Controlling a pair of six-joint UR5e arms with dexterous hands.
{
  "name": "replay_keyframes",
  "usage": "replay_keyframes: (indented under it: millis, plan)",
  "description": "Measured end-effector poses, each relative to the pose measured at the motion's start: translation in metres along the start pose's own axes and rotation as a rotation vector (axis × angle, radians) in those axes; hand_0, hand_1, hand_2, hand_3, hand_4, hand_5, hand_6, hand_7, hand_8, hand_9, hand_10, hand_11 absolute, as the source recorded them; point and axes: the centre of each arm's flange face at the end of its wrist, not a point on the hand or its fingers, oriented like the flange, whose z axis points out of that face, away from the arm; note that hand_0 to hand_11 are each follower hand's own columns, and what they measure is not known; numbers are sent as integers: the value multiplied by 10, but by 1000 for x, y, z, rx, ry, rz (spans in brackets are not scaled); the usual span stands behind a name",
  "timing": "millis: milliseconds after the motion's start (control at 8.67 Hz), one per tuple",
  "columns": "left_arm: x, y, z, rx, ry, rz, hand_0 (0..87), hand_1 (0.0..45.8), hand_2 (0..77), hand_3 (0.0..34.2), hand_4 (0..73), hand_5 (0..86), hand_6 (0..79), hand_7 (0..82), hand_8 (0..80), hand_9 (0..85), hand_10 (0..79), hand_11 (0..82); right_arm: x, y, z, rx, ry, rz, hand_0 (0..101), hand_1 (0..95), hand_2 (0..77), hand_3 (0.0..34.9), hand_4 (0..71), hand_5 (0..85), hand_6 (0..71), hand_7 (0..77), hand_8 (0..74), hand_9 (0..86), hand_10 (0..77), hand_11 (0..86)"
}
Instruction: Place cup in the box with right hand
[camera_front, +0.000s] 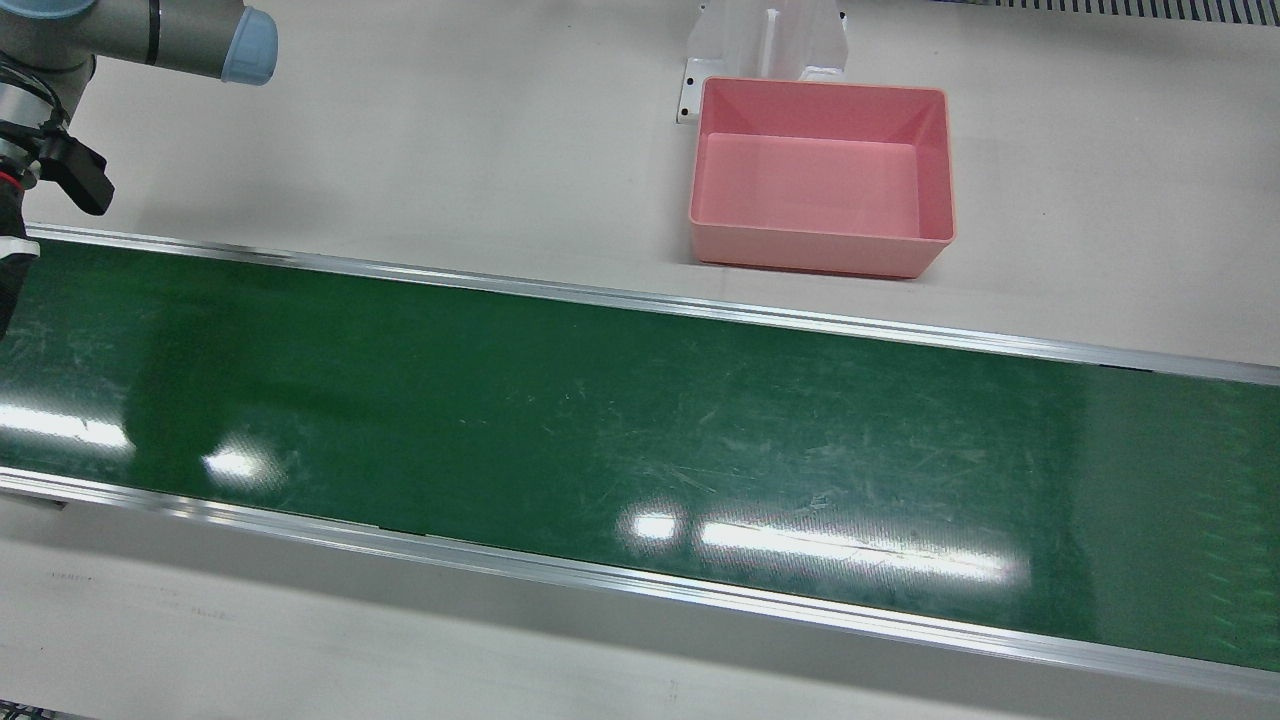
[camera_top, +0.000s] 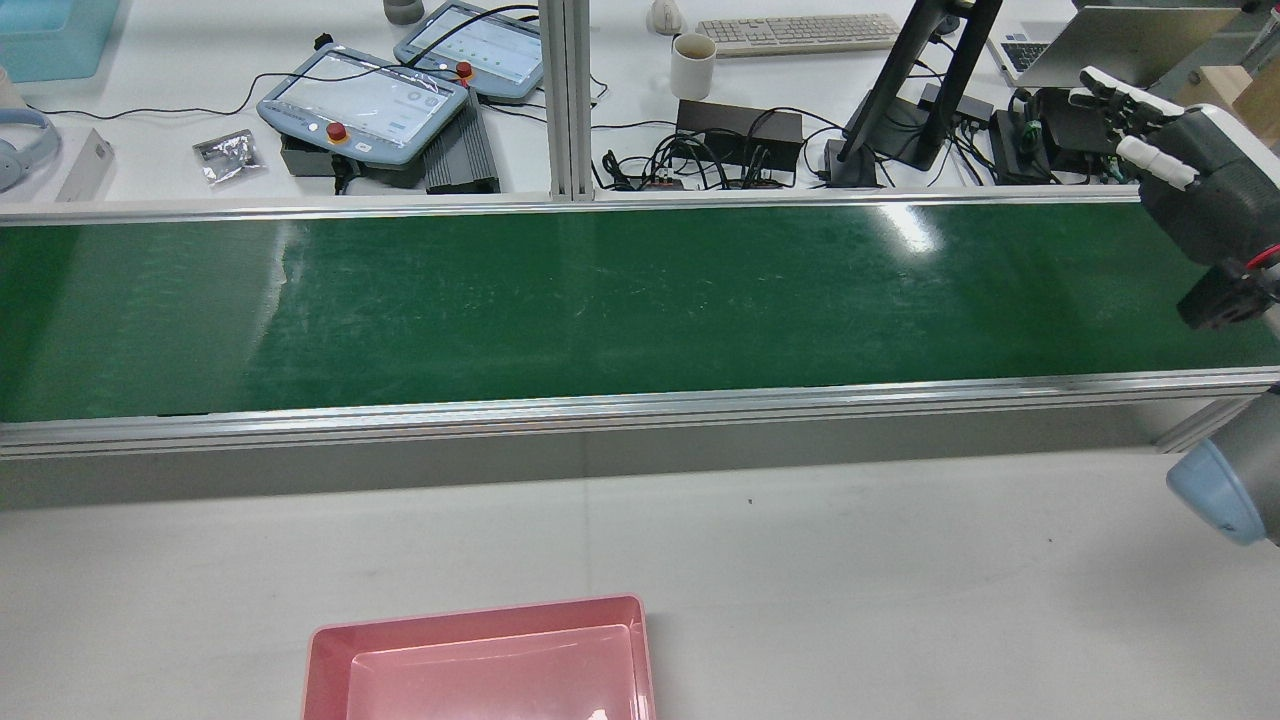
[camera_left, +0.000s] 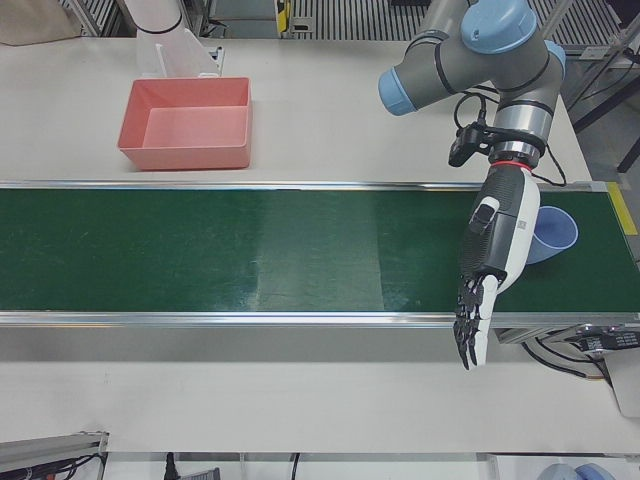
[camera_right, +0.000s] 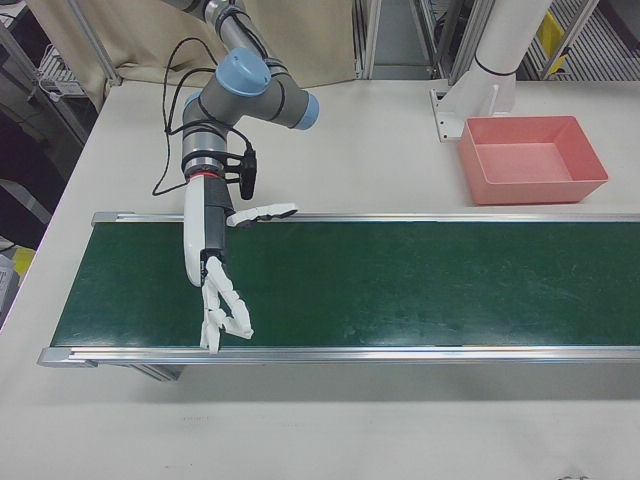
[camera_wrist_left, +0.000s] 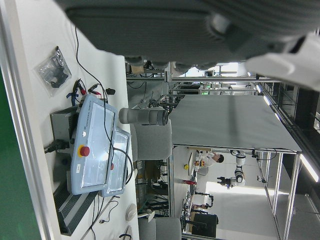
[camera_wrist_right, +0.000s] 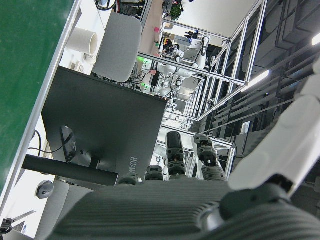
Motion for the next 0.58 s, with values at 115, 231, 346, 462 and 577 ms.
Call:
replay_keyframes:
  millis: [115,231,346,462,577]
  plan:
    - [0,0,0,0,0,0,0,5,5,0,0,0,0,0,0,0,0,0,0,1,0,-3,0,0,343,76,82,0,0,11,65,289,5,71,5,11]
    - [0,0,0,0,0,0,0,5,5,0,0,0,0,0,0,0,0,0,0,2,1,-4,0,0,353,60,82,0,0,11,54,278,5,71,5,11]
    - [0,0,0,0,0,0,0,5,5,0,0,0,0,0,0,0,0,0,0,2,1,-5,1,0,353,60,82,0,0,11,54,278,5,71,5,11]
    - [0,0,0,0,0,0,0,5,5,0,0,0,0,0,0,0,0,0,0,2,1,-6,1,0,364,76,49,0,0,11,38,158,5,33,5,11]
    - [0,0,0,0,0,0,0,5,5,0,0,0,0,0,0,0,0,0,1,3,1,-8,2,1,372,60,44,0,0,11,11,104,5,33,5,11]
